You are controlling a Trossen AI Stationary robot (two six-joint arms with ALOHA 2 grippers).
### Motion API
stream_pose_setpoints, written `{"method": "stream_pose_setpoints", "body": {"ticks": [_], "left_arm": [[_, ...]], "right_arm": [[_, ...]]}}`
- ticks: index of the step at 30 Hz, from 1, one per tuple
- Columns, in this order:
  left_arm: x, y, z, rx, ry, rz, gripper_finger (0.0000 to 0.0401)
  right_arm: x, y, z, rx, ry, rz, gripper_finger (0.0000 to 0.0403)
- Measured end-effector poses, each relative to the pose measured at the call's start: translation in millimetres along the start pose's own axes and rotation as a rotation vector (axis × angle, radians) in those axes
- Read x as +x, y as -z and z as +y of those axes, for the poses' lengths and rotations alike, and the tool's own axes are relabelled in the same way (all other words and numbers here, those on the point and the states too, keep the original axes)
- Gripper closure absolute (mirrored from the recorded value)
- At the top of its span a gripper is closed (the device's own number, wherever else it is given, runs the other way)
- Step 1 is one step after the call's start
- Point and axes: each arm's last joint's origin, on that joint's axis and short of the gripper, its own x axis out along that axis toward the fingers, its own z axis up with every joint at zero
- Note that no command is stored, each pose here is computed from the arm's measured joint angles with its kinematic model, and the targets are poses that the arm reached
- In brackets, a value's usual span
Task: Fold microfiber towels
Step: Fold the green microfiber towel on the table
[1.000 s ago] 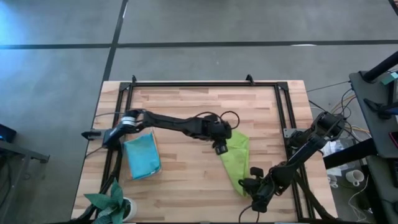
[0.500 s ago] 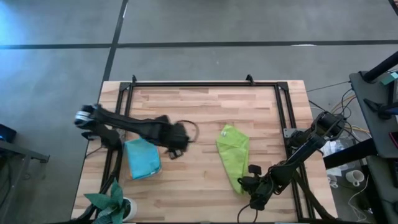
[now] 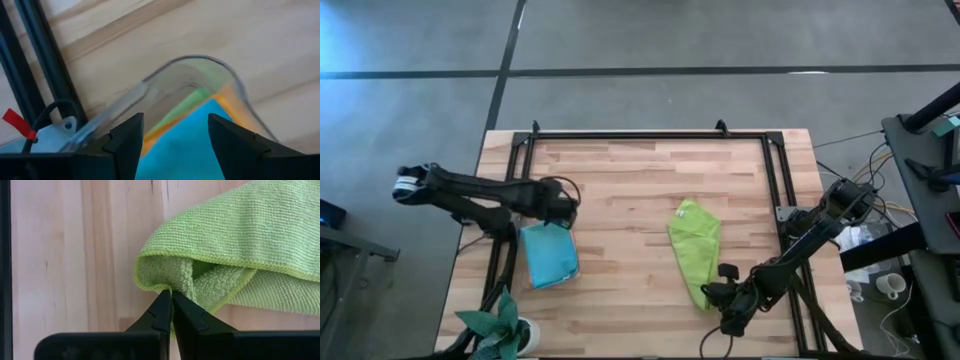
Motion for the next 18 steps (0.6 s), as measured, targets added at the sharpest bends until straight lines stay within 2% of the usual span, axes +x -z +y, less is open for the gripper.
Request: {"method": "stream_pose_setpoints", "body": {"ticks": [7, 18], "left_arm": [[23, -5, -9, 0.032, 0.002, -0.01, 0.0196], [43, -30, -60, 0.177, 0.152, -0.102, 0.0196]], "right_arm": [[0, -1, -1, 0.008, 0.0, -0.002, 0.0394], [0, -1, -1, 0.017, -0.002, -0.001, 0.0394]]}}
